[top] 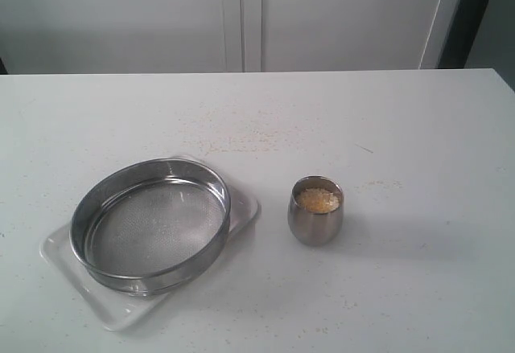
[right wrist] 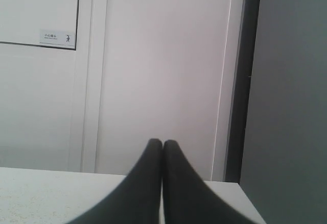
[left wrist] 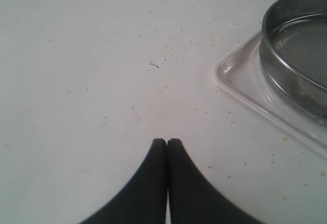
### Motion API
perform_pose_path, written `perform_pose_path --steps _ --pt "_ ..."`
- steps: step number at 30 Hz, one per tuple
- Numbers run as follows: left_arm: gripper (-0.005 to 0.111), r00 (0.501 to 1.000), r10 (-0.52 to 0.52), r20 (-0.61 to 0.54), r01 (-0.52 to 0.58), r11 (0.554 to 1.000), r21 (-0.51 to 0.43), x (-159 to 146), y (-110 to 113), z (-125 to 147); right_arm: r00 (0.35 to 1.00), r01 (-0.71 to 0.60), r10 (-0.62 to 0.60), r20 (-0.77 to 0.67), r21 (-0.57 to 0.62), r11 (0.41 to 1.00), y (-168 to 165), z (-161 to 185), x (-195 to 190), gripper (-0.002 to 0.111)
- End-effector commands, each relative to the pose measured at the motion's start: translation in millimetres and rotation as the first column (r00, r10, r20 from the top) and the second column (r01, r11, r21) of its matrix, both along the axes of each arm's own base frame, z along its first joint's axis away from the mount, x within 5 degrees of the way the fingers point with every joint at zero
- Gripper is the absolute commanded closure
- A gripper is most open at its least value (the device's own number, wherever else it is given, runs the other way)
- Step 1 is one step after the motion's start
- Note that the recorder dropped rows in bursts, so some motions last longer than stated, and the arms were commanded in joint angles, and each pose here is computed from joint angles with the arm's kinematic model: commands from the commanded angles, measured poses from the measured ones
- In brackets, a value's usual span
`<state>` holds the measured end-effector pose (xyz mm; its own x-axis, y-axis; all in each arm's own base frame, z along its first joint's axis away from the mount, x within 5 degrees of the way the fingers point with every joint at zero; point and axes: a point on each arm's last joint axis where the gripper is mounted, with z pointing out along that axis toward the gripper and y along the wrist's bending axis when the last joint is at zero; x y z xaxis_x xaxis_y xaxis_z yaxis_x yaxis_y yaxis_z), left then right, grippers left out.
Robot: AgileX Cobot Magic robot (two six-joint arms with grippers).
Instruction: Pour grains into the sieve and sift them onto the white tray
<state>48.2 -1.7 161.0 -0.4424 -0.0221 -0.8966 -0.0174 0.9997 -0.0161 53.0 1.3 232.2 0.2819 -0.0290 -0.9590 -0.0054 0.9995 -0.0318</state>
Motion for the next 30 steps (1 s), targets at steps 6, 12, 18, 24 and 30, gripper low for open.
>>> perform_pose_path --steps 6,12,18,24,30 --pt "0.107 1.000 -0.009 -0.022 0.009 1.000 -0.009 -1 -1 -5 0.999 -0.002 0.002 0.037 -0.006 1.000 0 2 -1 0.108" --pt "0.107 1.000 -0.009 -0.022 0.009 1.000 -0.009 -1 -1 -5 0.998 -0.004 0.005 0.067 -0.007 1.000 1 4 -2 0.108" --pt "0.107 1.000 -0.009 -0.022 0.009 1.000 -0.009 -1 -1 -5 0.993 -0.008 0.009 0.119 -0.007 1.000 1 9 -4 0.108" --pt "0.107 1.000 -0.009 -0.022 0.009 1.000 -0.009 -1 -1 -5 0.989 -0.009 0.011 0.149 -0.014 1.000 1 12 -3 0.108" --pt "0.107 1.000 -0.009 -0.022 0.009 1.000 -0.009 -1 -1 -5 0.994 -0.014 0.016 0.108 -0.021 1.000 2 12 10 0.108"
